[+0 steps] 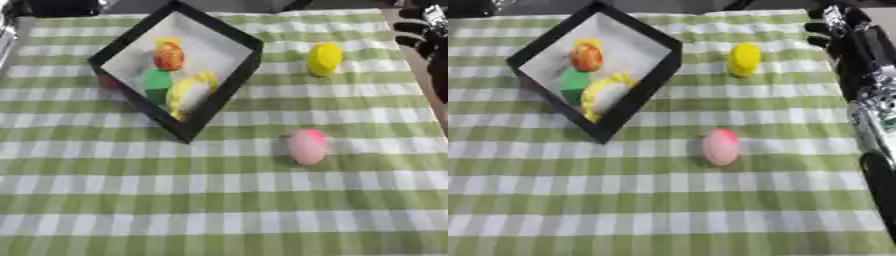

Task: Pick up objects on the table and place them in the box.

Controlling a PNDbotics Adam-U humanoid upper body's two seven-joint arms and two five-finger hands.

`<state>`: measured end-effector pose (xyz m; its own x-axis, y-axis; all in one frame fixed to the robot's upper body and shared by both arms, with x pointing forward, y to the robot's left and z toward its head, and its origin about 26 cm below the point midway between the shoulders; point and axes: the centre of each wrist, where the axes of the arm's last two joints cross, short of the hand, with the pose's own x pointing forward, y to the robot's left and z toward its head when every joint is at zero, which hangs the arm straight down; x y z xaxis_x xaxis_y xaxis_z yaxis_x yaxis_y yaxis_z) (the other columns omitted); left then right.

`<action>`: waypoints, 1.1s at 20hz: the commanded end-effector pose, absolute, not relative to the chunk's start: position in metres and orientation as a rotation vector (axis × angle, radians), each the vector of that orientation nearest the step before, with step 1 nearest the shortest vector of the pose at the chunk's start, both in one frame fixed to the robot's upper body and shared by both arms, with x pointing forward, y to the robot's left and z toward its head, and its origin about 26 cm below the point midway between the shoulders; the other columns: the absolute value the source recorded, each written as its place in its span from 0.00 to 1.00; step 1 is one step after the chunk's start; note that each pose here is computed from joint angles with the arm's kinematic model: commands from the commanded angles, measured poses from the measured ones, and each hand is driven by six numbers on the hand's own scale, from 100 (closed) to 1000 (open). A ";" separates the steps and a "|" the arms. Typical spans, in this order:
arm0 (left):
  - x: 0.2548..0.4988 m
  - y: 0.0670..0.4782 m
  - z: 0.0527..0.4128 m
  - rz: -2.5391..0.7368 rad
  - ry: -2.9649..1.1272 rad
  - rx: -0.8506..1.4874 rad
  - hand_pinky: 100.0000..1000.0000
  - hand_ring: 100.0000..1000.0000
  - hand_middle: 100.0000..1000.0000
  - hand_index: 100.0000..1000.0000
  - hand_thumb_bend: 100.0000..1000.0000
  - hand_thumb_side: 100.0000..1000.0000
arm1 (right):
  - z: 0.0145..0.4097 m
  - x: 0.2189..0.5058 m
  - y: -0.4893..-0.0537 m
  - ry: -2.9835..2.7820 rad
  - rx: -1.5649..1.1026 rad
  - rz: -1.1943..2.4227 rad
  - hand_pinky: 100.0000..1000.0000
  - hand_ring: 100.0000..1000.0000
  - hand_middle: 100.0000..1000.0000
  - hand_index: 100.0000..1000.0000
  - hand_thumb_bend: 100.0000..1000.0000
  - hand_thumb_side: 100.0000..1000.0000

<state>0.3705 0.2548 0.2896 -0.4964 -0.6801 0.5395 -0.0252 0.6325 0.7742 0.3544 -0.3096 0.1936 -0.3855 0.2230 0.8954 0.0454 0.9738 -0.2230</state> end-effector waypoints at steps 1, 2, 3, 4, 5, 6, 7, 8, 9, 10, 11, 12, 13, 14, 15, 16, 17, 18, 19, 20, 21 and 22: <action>0.347 0.266 0.303 -0.691 -2.104 0.546 0.80 0.78 0.79 0.78 0.19 0.50 | 0.215 0.351 -0.314 -2.009 -0.239 0.257 0.82 0.79 0.74 0.85 0.00 0.64; 0.341 0.269 0.299 -0.612 -2.138 0.528 0.80 0.77 0.79 0.78 0.19 0.51 | 0.217 0.351 -0.315 -2.007 -0.242 0.266 0.82 0.79 0.74 0.85 0.00 0.64; 0.336 0.271 0.295 -0.540 -2.163 0.511 0.80 0.77 0.79 0.77 0.19 0.52 | 0.218 0.351 -0.315 -2.004 -0.242 0.275 0.82 0.79 0.74 0.85 0.00 0.64; 0.332 0.273 0.289 -0.468 -2.179 0.494 0.80 0.77 0.79 0.78 0.19 0.53 | 0.219 0.351 -0.316 -2.000 -0.246 0.285 0.82 0.79 0.74 0.85 0.00 0.64; 0.328 0.275 0.284 -0.407 -2.189 0.480 0.80 0.77 0.79 0.78 0.19 0.53 | 0.220 0.351 -0.317 -1.996 -0.250 0.295 0.82 0.79 0.74 0.85 0.00 0.64; 0.325 0.277 0.278 -0.349 -2.192 0.465 0.80 0.77 0.79 0.77 0.20 0.54 | 0.221 0.351 -0.317 -1.992 -0.258 0.310 0.82 0.79 0.74 0.85 0.00 0.63; 0.322 0.278 0.272 -0.292 -2.195 0.450 0.80 0.77 0.78 0.77 0.20 0.55 | 0.223 0.351 -0.318 -1.988 -0.267 0.330 0.82 0.79 0.74 0.85 0.00 0.63; 0.319 0.280 0.266 -0.237 -2.197 0.437 0.79 0.77 0.78 0.76 0.20 0.56 | 0.225 0.351 -0.318 -1.982 -0.279 0.355 0.82 0.79 0.74 0.85 0.00 0.63; 0.316 0.281 0.260 -0.189 -2.197 0.425 0.79 0.77 0.78 0.76 0.20 0.56 | 0.227 0.351 -0.318 -1.974 -0.293 0.383 0.82 0.79 0.74 0.85 0.00 0.63; 0.314 0.282 0.255 -0.144 -2.192 0.414 0.79 0.77 0.78 0.76 0.21 0.56 | 0.229 0.351 -0.319 -1.963 -0.311 0.419 0.82 0.79 0.74 0.85 0.00 0.62; 0.313 0.283 0.249 -0.104 -2.182 0.405 0.80 0.77 0.78 0.76 0.21 0.57 | 0.233 0.351 -0.319 -1.948 -0.333 0.463 0.82 0.80 0.75 0.85 0.00 0.61; 0.312 0.284 0.244 -0.074 -2.170 0.399 0.80 0.77 0.78 0.76 0.21 0.58 | 0.236 0.352 -0.320 -1.932 -0.358 0.512 0.82 0.80 0.75 0.85 0.00 0.61; 0.311 0.285 0.240 -0.053 -2.159 0.393 0.80 0.77 0.78 0.76 0.21 0.58 | 0.239 0.353 -0.320 -1.915 -0.383 0.559 0.82 0.80 0.75 0.85 0.00 0.60; 0.310 0.285 0.237 -0.034 -2.150 0.388 0.80 0.77 0.78 0.76 0.21 0.58 | 0.243 0.355 -0.321 -1.895 -0.411 0.612 0.83 0.81 0.76 0.85 0.00 0.58; 0.310 0.286 0.234 -0.018 -2.145 0.385 0.80 0.77 0.78 0.76 0.21 0.58 | 0.246 0.356 -0.323 -1.873 -0.439 0.664 0.83 0.81 0.76 0.85 0.00 0.57; 0.309 0.286 0.233 -0.003 -2.143 0.384 0.80 0.77 0.78 0.76 0.22 0.58 | 0.250 0.358 -0.325 -1.853 -0.468 0.716 0.83 0.82 0.77 0.85 0.00 0.55; 0.308 0.287 0.232 0.011 -2.144 0.384 0.80 0.77 0.78 0.76 0.22 0.58 | 0.253 0.359 -0.327 -1.831 -0.499 0.772 0.83 0.82 0.77 0.85 0.00 0.54; 0.307 0.287 0.232 0.022 -2.146 0.385 0.80 0.77 0.78 0.76 0.22 0.58 | 0.257 0.360 -0.330 -1.811 -0.526 0.823 0.84 0.83 0.78 0.85 0.00 0.52; 0.306 0.287 0.231 0.032 -2.148 0.386 0.80 0.77 0.78 0.76 0.22 0.58 | 0.260 0.361 -0.332 -1.790 -0.554 0.877 0.84 0.83 0.78 0.85 0.00 0.51; 0.305 0.288 0.229 0.044 -2.148 0.387 0.80 0.77 0.78 0.76 0.23 0.58 | 0.264 0.361 -0.335 -1.769 -0.581 0.933 0.84 0.83 0.79 0.86 0.00 0.49; 0.305 0.288 0.228 0.057 -2.147 0.389 0.80 0.77 0.78 0.76 0.23 0.58 | 0.268 0.362 -0.337 -1.745 -0.609 0.992 0.84 0.84 0.79 0.86 0.00 0.49; 0.304 0.289 0.226 0.068 -2.143 0.390 0.80 0.77 0.78 0.76 0.23 0.58 | 0.272 0.361 -0.339 -1.719 -0.634 1.048 0.85 0.84 0.80 0.86 0.00 0.48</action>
